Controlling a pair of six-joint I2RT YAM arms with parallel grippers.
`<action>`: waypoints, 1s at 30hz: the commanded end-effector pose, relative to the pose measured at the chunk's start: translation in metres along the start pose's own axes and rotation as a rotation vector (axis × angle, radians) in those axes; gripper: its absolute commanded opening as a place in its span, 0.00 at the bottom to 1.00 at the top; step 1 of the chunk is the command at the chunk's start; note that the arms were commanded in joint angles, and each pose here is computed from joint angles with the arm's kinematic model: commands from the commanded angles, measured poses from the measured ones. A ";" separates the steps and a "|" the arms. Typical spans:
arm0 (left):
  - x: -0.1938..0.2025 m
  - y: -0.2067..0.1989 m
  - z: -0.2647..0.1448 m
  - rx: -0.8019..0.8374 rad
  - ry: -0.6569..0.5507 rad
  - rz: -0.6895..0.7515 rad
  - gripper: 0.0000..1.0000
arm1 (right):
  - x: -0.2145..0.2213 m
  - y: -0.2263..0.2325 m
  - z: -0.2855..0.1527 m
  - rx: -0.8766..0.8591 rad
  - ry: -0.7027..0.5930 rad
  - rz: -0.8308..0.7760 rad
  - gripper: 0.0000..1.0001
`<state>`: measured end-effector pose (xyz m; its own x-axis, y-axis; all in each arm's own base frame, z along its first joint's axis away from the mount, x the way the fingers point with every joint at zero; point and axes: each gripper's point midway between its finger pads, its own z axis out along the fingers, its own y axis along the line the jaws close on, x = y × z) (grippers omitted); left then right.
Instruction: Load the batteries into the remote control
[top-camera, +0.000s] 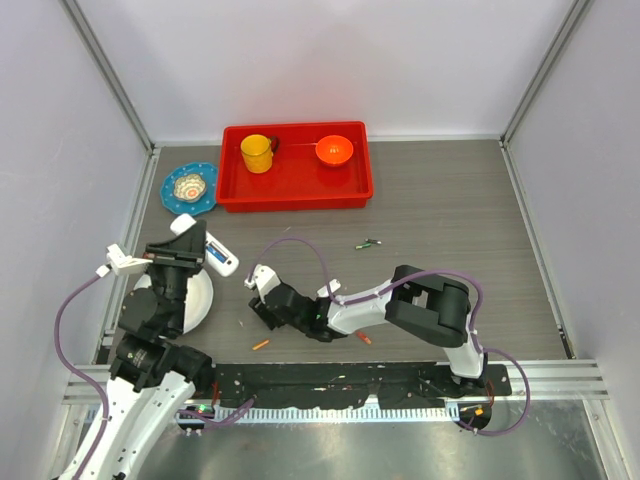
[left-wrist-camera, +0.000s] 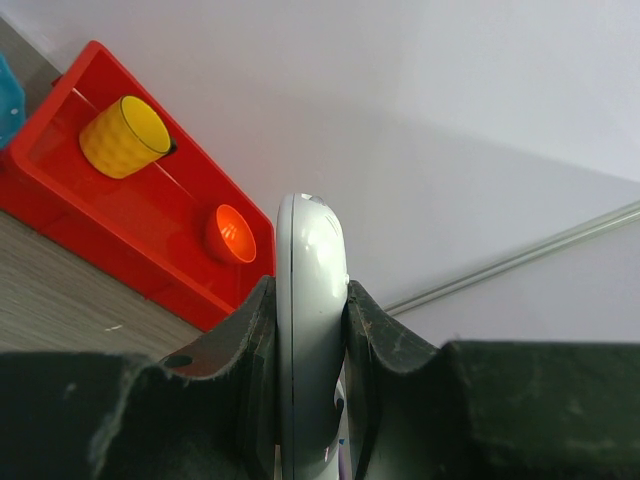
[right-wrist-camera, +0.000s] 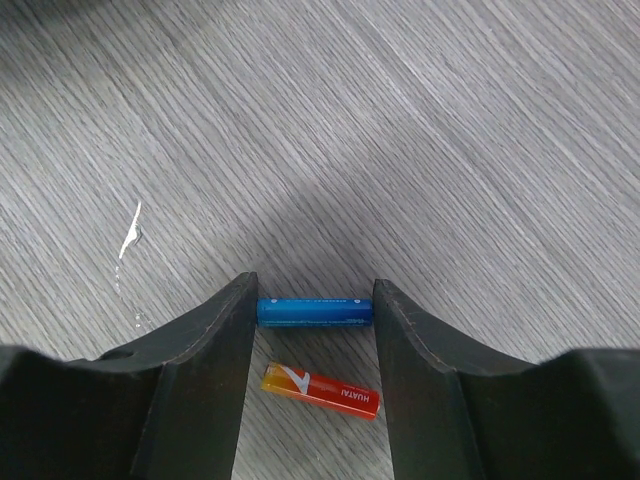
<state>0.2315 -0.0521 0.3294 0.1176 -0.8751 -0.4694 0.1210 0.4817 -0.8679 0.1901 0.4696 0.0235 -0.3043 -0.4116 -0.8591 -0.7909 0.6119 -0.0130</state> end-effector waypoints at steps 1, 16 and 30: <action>-0.007 -0.006 0.002 0.018 -0.032 -0.018 0.00 | 0.014 -0.007 -0.010 0.023 0.040 -0.002 0.47; 0.006 0.001 0.012 0.011 -0.015 -0.015 0.00 | -0.040 -0.087 -0.071 0.236 -0.122 0.155 0.41; 0.071 0.009 0.021 0.104 0.185 -0.105 0.00 | 0.005 -0.231 -0.110 0.634 -0.093 0.625 0.37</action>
<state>0.2628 -0.0838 0.2762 -0.0044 -0.8813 -0.4725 0.0922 0.4701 -0.8778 0.3096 0.2903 0.1004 -0.4577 0.0191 -0.8889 -0.2425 0.9592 0.1455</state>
